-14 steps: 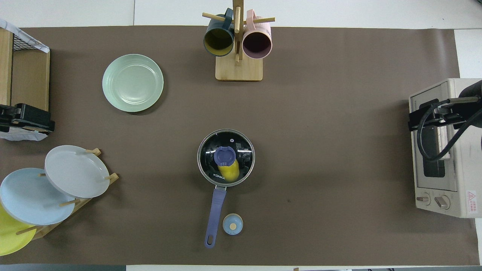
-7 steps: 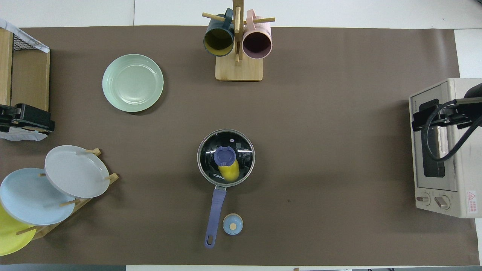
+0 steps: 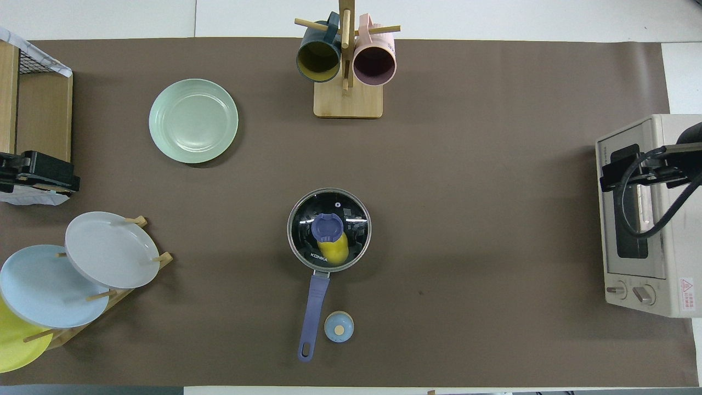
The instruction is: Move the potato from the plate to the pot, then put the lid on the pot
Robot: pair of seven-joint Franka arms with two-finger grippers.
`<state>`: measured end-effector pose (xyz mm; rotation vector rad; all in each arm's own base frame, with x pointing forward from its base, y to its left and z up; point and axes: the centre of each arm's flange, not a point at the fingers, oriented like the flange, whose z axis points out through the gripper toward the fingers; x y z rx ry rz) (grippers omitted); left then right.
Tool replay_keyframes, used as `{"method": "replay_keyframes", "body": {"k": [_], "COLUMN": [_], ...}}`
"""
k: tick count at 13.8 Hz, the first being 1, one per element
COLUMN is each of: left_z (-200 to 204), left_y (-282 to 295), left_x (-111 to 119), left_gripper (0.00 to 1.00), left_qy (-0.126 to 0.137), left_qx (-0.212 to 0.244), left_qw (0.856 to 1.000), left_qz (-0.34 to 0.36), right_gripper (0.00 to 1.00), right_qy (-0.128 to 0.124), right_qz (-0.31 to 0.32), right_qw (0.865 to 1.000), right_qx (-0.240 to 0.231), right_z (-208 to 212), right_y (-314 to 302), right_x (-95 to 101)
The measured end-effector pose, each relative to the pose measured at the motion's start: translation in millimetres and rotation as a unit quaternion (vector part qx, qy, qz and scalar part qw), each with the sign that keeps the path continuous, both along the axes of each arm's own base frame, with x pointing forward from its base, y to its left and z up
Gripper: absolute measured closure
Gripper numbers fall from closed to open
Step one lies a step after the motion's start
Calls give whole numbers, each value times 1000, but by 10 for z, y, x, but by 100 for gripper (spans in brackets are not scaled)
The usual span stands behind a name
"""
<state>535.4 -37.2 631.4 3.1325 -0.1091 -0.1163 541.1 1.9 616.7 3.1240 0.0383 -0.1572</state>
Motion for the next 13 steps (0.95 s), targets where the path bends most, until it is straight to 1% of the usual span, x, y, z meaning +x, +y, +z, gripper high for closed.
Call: {"method": "replay_keyframes", "body": {"k": [13], "left_z": [0], "left_y": [0], "left_x": [0], "left_gripper": [0], "left_qy": [0], "left_qx": [0], "left_qw": [1000], "left_qz": [0], "right_gripper": [0], "right_qy": [-3], "right_qz": [1], "right_qw": [1000], "right_qx": [0], "right_z": [31], "right_y": [3], "right_x": [-72]}}
